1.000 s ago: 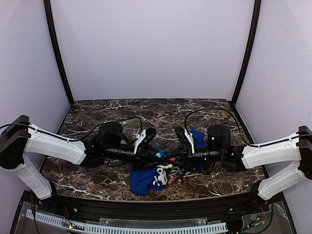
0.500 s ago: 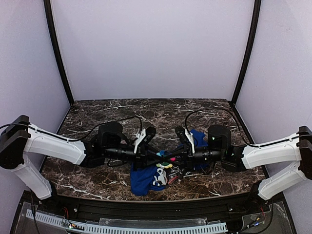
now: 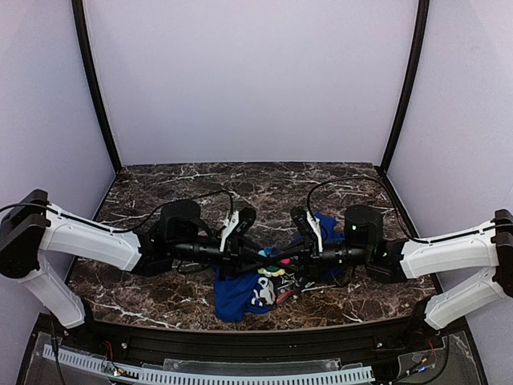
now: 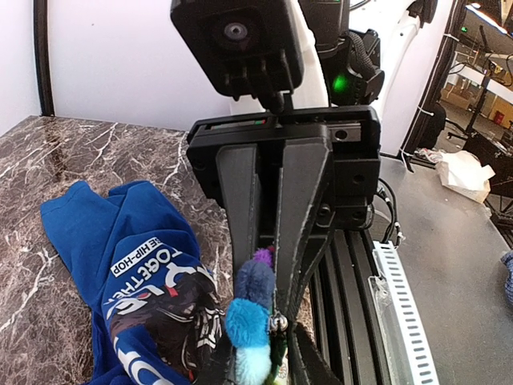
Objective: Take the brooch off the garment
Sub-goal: Close the brooch onto the crumpled clothing.
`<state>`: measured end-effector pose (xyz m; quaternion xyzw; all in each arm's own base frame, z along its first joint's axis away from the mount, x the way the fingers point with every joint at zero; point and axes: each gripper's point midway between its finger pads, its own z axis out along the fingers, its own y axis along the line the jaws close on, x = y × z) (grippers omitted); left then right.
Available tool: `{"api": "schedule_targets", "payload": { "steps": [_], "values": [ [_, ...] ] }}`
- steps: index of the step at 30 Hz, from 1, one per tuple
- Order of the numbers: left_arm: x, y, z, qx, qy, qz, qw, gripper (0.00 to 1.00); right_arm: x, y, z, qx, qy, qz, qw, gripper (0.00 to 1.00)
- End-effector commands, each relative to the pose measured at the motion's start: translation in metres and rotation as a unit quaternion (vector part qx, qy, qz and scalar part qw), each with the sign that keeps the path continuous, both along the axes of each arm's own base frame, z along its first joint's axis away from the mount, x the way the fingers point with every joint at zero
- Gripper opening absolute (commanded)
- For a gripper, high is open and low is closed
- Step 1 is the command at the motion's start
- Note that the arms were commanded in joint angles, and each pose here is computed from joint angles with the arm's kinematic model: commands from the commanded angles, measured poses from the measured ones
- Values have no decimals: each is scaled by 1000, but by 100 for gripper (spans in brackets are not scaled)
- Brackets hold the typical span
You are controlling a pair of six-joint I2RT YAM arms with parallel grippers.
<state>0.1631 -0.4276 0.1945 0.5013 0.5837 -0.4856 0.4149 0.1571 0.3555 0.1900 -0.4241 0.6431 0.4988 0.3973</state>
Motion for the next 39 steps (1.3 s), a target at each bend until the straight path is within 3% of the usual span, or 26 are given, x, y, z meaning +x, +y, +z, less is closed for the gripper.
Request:
{"api": "schedule_targets", "payload": {
  "steps": [1,39],
  "values": [
    [-20,-2,29,-45,-20,-38,998,19,1,-1,6,15,-10,-4,1000,0],
    [-29,-14,19,-18,-4,-93,996,17,-4,10,-6,-5,-3,36,999,0]
  ]
}}
